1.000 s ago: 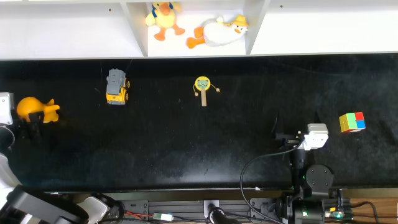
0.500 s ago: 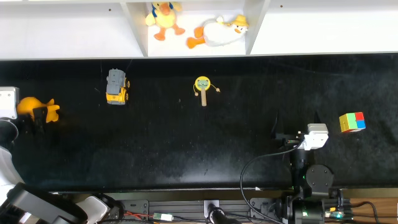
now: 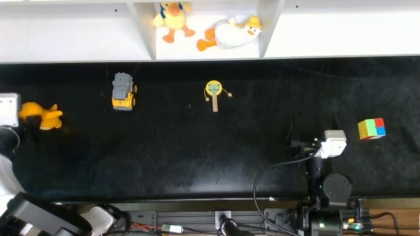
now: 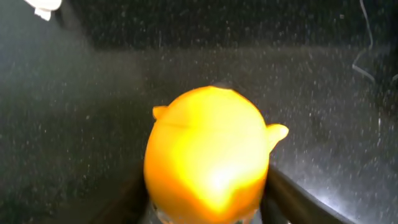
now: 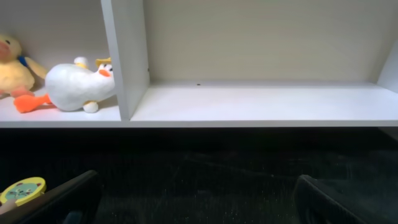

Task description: Store Toys

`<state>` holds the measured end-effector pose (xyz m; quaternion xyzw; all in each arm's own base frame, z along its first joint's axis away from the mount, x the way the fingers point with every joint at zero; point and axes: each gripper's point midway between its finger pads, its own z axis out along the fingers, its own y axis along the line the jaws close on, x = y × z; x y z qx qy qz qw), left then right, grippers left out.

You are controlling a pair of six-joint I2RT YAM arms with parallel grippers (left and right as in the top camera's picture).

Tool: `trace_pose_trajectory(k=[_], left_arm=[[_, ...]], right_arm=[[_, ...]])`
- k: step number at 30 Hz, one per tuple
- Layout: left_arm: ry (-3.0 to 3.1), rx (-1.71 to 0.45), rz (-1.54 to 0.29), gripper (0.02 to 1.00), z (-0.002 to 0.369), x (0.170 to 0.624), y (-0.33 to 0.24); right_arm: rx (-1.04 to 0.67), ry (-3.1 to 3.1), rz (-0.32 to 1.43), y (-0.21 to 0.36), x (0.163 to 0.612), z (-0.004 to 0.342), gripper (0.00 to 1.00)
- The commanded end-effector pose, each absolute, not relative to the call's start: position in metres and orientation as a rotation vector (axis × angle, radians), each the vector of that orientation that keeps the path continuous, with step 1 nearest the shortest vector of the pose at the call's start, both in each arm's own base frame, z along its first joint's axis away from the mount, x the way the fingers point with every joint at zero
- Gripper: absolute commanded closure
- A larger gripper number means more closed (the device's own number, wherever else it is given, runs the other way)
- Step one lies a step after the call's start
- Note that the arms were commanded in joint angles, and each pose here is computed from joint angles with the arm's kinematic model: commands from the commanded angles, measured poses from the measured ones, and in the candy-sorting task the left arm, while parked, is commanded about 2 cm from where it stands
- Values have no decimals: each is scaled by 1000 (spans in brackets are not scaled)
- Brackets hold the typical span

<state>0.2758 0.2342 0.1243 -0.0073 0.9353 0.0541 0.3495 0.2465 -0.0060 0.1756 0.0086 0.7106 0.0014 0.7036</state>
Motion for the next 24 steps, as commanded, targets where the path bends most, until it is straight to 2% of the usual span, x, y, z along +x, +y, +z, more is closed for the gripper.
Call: trace_pose_trajectory(k=[1, 4, 8, 14, 24], left_arm=[[2419, -3, 160, 693, 128, 278, 239], [2413, 0, 158, 814, 128, 279, 238], [2374, -10, 115, 893, 133, 284, 233], [2315, -27, 150, 915, 157, 285, 231], [2082, -19, 136, 904, 229, 295, 209]], right_arm=[[16, 1581, 2, -6, 247, 172, 5], [16, 1581, 2, -6, 247, 172, 7], [16, 1581, 2, -6, 247, 172, 5], [16, 1581, 2, -6, 247, 172, 5], [16, 1581, 2, -6, 247, 172, 5]])
